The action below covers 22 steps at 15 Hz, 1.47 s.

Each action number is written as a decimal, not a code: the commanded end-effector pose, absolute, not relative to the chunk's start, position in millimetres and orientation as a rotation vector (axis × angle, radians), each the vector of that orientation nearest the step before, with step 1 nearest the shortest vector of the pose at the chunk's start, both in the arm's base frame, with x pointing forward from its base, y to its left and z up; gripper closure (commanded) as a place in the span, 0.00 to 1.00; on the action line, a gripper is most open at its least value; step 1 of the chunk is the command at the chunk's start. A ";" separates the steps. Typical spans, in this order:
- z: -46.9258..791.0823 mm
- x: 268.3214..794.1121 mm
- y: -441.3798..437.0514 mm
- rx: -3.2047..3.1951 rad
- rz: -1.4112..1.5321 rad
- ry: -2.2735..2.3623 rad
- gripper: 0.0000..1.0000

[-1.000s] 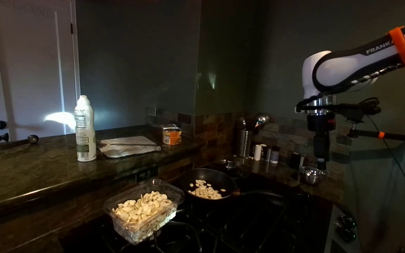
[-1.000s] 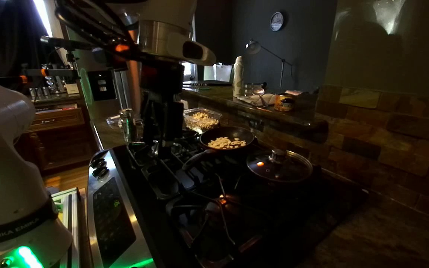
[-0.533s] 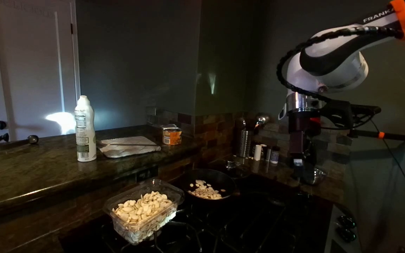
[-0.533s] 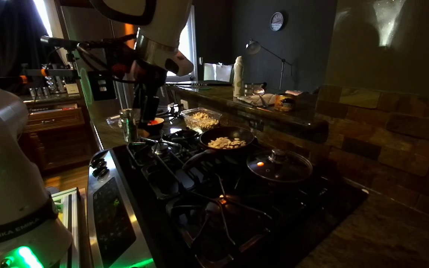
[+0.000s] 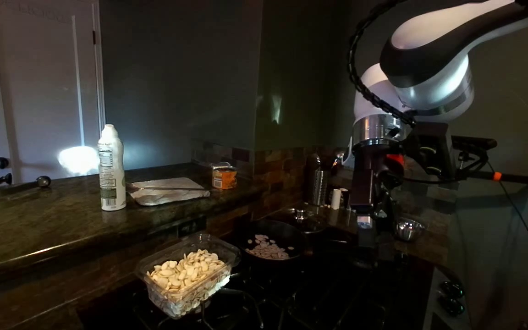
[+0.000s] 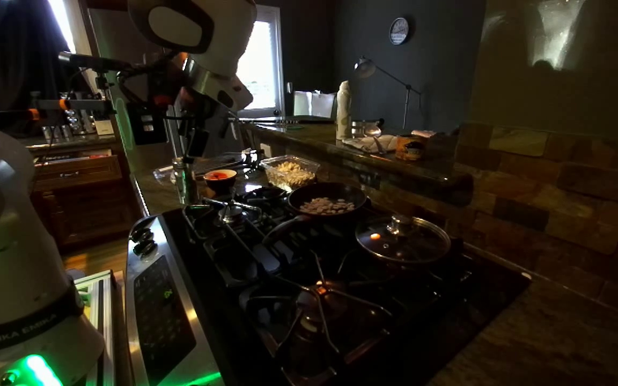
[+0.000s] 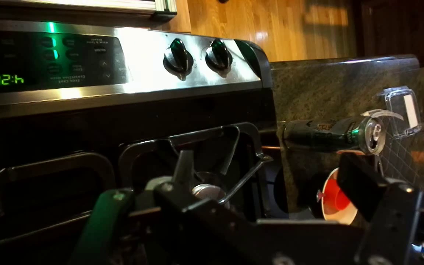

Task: Use the white spoon to place some of the white objects from the clear container onto the pan.

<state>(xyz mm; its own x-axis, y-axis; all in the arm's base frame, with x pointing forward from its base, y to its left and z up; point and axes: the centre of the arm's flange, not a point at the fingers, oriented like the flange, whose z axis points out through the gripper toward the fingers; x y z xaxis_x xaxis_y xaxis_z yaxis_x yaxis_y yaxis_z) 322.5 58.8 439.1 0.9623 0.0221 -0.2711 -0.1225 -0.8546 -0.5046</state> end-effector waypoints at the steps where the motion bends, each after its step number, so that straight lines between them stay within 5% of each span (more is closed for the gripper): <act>1: 439.1 322.6 58.6 -2.571 0.363 0.072 0.00; 11: 377.2 323.6 216.4 -2.266 0.237 -0.069 0.00; 17: 374.3 313.5 217.7 -2.282 0.302 -0.125 0.00; 22: 356.7 333.8 241.0 -2.258 0.059 0.094 0.00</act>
<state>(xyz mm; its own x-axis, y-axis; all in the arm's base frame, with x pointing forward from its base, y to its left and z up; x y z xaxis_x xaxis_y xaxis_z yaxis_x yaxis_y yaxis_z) 326.9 224.2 374.7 0.9932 0.0359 -0.1108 -0.0625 -0.6385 -0.7671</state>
